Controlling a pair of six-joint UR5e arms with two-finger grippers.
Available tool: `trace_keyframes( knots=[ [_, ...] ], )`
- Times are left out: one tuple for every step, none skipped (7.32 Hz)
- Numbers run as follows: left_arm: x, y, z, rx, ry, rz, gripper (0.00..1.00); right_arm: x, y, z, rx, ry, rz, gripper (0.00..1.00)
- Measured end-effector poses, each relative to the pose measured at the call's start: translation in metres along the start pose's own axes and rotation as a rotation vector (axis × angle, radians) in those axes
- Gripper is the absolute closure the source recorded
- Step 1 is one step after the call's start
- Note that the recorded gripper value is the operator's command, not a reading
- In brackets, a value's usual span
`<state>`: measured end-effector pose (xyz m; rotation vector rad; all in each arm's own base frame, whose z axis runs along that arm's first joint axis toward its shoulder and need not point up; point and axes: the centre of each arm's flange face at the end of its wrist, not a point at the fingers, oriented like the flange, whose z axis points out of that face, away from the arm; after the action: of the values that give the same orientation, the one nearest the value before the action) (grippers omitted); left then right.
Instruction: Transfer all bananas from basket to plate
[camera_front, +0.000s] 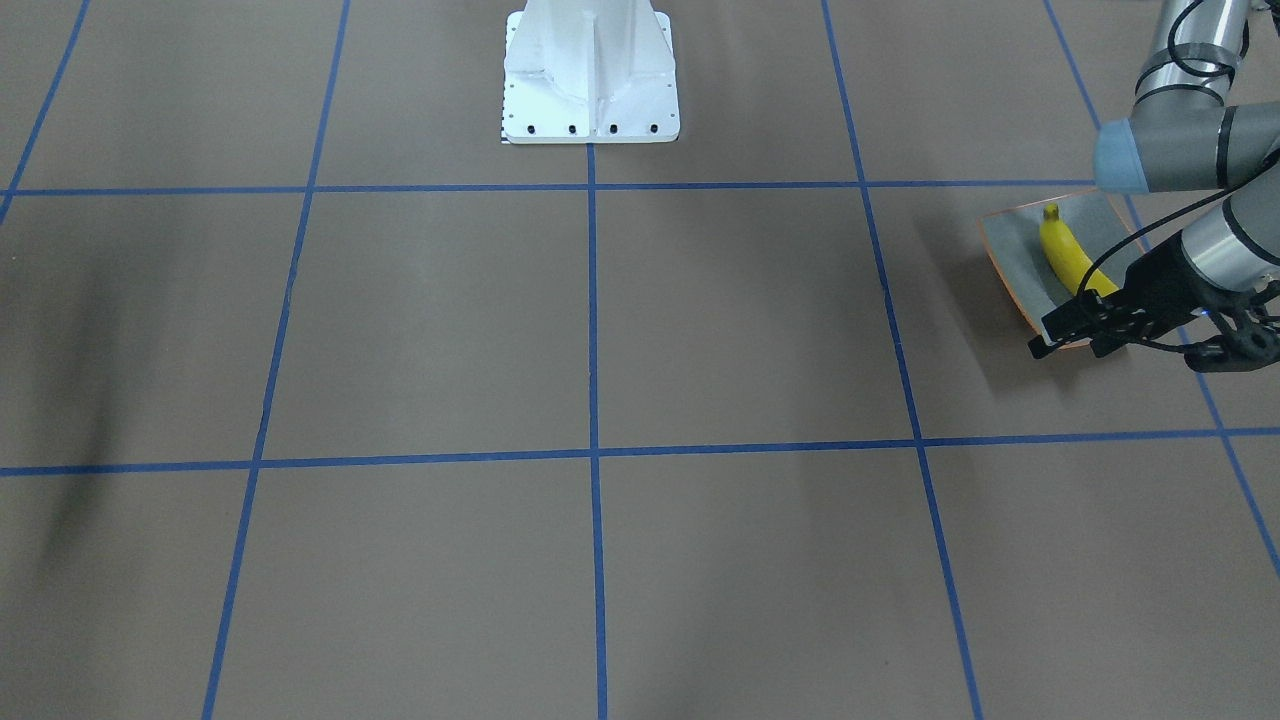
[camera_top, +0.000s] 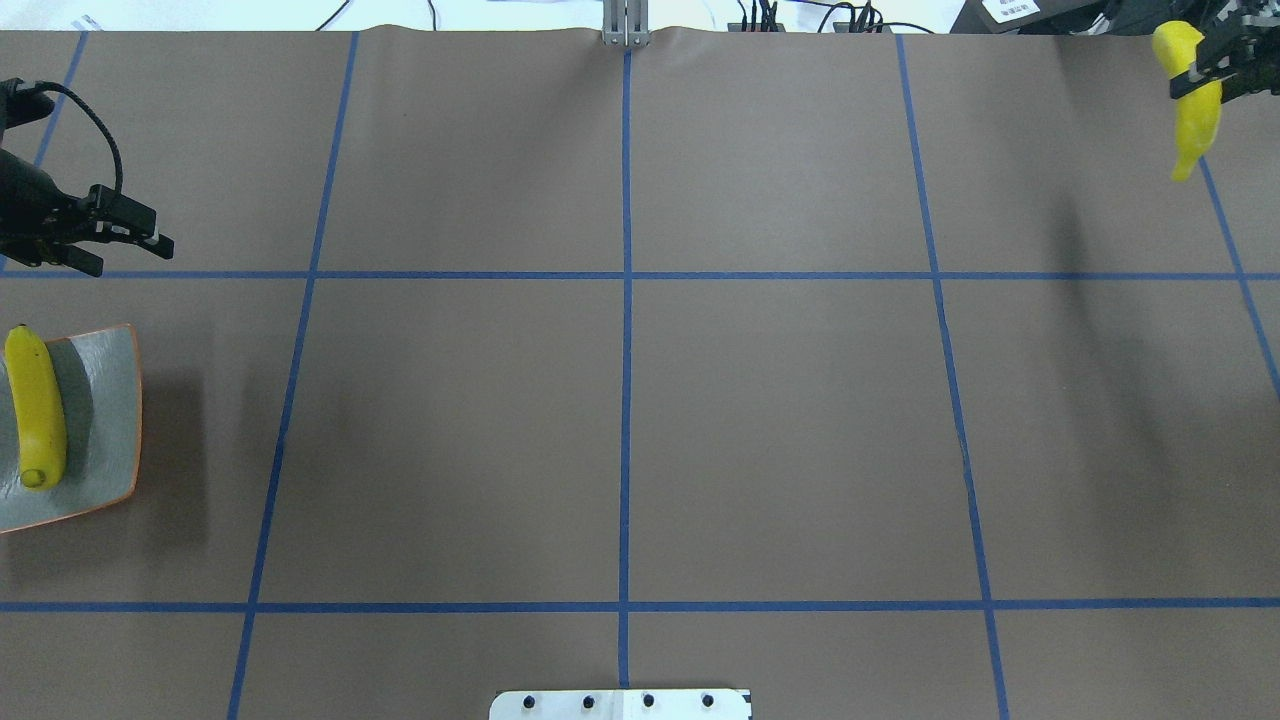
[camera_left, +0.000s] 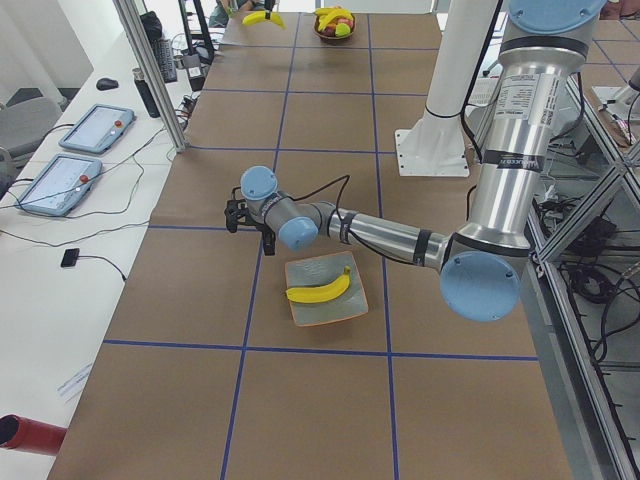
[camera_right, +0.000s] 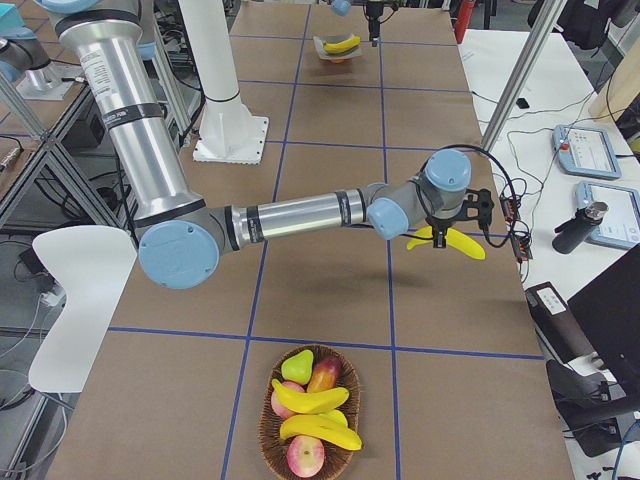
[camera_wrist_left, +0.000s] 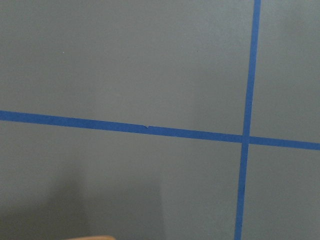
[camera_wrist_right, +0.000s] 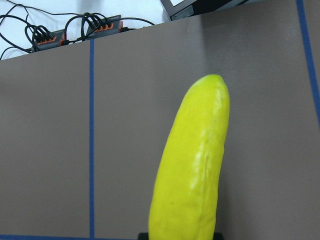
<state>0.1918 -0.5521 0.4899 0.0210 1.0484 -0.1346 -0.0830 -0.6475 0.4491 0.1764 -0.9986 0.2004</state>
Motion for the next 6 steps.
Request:
trace_keyframes(
  knots=[
    [0.018, -0.011, -0.001, 0.009, 0.013, -0.023, 0.01, -0.059, 0.008, 0.016, 0.014, -0.004, 0.026, 1.00],
    [0.040, -0.022, -0.002, 0.016, 0.030, -0.046, 0.01, -0.111, 0.021, 0.032, 0.025, -0.023, 0.046, 1.00],
    [0.070, -0.028, -0.001, 0.016, 0.051, -0.069, 0.01, -0.154, 0.038, 0.047, 0.037, -0.064, 0.064, 1.00],
    [0.107, -0.029, 0.003, 0.007, 0.079, -0.094, 0.01, -0.187, 0.057, 0.062, 0.046, -0.121, 0.091, 1.00],
    [0.146, -0.025, 0.009, -0.009, 0.107, -0.114, 0.01, -0.212, 0.075, 0.072, 0.049, -0.183, 0.120, 1.00],
    [0.183, -0.018, 0.015, -0.027, 0.135, -0.124, 0.01, -0.232, 0.092, 0.078, 0.041, -0.253, 0.148, 1.00]
  ],
)
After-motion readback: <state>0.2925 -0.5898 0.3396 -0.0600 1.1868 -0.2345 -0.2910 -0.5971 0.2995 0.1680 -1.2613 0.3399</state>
